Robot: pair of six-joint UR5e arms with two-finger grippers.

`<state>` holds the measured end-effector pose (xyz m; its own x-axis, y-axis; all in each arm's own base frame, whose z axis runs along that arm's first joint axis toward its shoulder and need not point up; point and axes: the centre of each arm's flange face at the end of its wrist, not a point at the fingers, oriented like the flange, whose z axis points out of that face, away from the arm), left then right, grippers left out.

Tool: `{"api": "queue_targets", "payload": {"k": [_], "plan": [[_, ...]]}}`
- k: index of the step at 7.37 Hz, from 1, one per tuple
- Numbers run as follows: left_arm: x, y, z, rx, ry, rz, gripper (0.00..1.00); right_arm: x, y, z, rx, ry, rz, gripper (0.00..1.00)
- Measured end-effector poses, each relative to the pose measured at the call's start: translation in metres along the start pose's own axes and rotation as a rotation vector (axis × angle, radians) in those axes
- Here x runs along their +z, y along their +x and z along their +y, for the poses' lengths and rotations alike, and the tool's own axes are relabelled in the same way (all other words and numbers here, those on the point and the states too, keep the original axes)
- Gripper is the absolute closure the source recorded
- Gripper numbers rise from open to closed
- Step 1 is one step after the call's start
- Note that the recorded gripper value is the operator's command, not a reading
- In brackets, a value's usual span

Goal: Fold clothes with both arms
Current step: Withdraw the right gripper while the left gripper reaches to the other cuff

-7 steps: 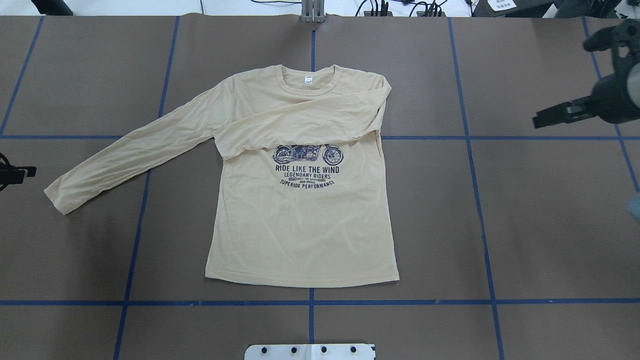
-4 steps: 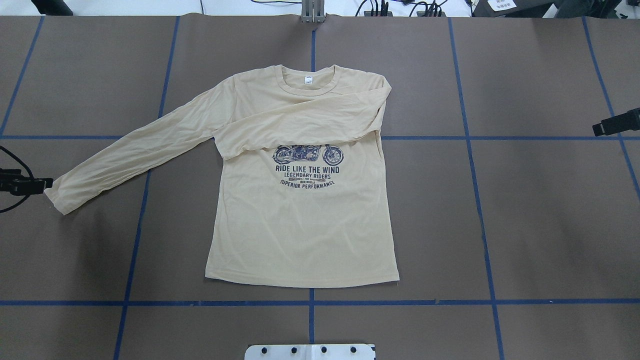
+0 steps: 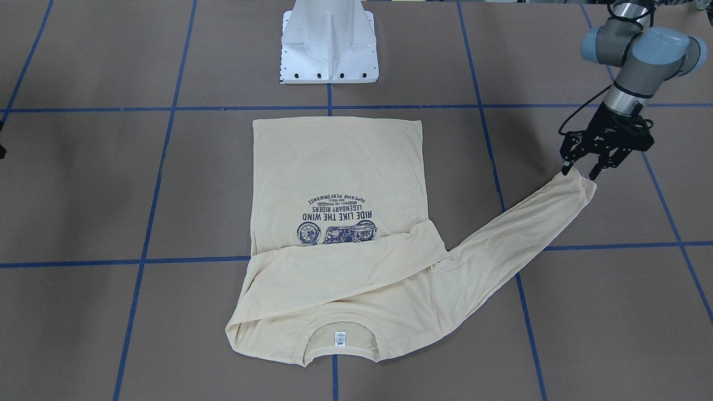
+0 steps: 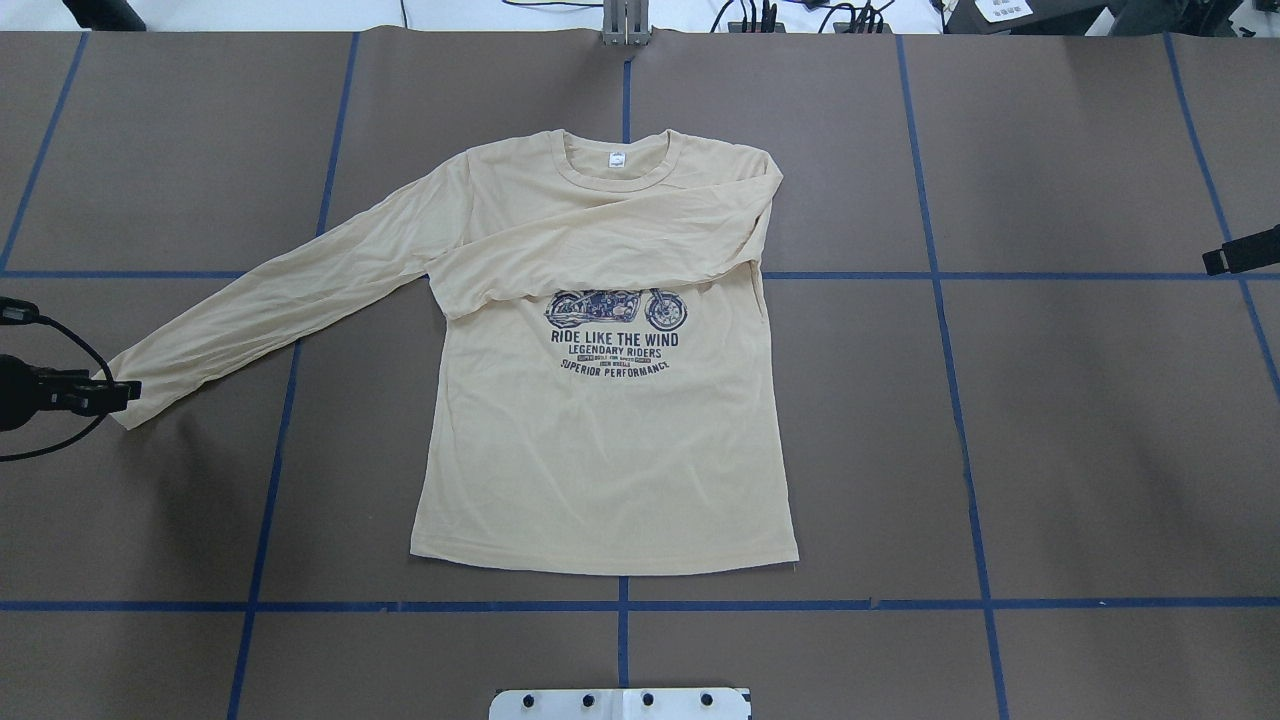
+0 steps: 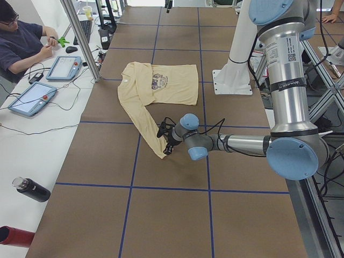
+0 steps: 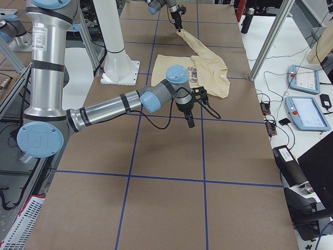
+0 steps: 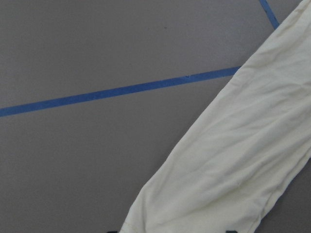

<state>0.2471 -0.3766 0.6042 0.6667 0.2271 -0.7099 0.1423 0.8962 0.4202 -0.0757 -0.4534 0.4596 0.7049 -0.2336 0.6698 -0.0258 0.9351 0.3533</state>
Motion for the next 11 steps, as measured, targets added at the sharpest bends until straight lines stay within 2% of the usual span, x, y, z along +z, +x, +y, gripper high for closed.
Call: {"api": "queue_targets", "payload": {"k": [3, 4, 5, 6, 9, 11], "plan": [[0.006, 0.009, 0.01, 0.019, -0.02, 0.009, 0.52, 0.0, -0.001, -0.001, 0.001, 0.002, -0.001, 0.01], [0.006, 0.008, 0.011, 0.021, -0.022, 0.005, 0.64, -0.001, -0.001, -0.002, 0.002, 0.003, -0.001, 0.01], [0.006, 0.005, 0.013, 0.022, -0.022, -0.003, 0.94, -0.001, -0.001, -0.002, 0.003, 0.003, -0.001, 0.01], [0.006, 0.003, 0.015, 0.023, -0.02, -0.01, 1.0, -0.001, -0.002, -0.002, 0.003, 0.004, -0.002, 0.01], [0.003, 0.004, 0.014, 0.031, -0.013, -0.011, 1.0, -0.001, -0.002, -0.003, 0.003, 0.006, -0.003, 0.01], [-0.01, 0.023, 0.001, 0.053, -0.007, 0.022, 1.0, -0.001, -0.003, -0.004, 0.002, 0.006, -0.003, 0.0]]}}
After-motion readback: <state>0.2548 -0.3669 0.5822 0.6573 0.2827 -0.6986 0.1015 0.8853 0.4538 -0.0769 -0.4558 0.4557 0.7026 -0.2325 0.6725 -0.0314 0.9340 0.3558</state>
